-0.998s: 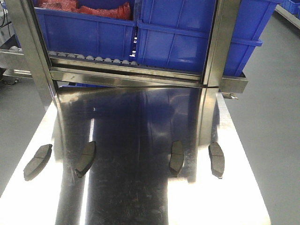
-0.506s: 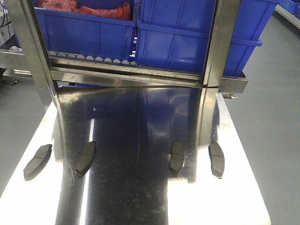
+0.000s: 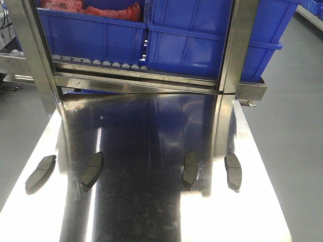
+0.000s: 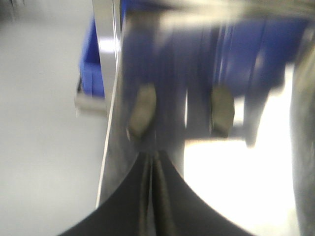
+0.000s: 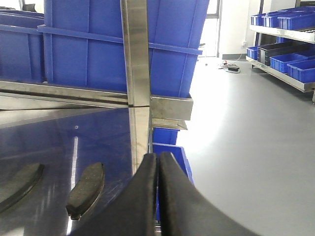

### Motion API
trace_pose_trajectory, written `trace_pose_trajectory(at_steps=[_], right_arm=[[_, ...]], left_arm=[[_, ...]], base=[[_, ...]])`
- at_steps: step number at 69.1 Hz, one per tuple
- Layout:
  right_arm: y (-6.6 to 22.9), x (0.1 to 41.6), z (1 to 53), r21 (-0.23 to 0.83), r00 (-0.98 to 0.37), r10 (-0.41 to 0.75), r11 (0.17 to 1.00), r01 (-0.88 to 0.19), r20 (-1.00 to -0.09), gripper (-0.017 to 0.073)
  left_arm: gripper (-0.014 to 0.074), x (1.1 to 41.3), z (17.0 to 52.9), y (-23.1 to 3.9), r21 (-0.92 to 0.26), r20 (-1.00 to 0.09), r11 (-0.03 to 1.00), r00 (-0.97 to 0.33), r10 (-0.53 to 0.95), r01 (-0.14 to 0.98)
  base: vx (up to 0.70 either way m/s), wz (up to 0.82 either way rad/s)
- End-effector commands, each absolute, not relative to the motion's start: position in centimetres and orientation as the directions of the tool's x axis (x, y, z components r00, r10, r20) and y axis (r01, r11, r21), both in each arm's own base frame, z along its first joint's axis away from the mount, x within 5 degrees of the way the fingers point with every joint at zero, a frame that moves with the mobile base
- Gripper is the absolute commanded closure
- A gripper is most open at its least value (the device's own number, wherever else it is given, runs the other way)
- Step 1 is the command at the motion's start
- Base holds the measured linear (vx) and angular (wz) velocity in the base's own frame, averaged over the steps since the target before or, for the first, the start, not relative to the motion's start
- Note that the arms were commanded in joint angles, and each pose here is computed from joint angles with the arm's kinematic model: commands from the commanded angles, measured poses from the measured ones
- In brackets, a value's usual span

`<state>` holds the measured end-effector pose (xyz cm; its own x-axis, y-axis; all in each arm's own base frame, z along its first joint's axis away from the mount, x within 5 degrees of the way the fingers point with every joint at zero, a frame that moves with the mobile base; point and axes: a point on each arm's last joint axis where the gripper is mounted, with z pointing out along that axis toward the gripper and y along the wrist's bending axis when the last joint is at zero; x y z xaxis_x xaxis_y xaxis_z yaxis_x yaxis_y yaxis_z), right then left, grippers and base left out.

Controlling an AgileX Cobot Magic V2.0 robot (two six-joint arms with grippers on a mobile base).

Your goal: Move and align brake pads A on conveyor

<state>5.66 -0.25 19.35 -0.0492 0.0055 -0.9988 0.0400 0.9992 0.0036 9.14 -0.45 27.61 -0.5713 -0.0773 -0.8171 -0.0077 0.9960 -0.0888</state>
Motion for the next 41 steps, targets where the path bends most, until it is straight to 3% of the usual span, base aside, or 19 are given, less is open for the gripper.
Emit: trace_pose_trajectory(at_steps=[1, 41], right_arm=[[-0.23, 5.63, 19.70, -0.006, 0.026, -0.007, 0.999, 0.038, -1.000, 0.0571], [-0.23, 5.63, 19.70, -0.006, 0.026, -0.007, 0.999, 0.038, -1.000, 0.0571]], left_arm=[[0.0600, 10.00, 28.66, -0.61, -0.105, -0.833, 0.994, -0.546, -0.087, 0.001], [0.0561, 10.73, 28.45, -0.63, -0.096, -0.822, 0.995, -0.565, -0.077, 0.005]], base=[[0.00, 0.00], [0.00, 0.00]])
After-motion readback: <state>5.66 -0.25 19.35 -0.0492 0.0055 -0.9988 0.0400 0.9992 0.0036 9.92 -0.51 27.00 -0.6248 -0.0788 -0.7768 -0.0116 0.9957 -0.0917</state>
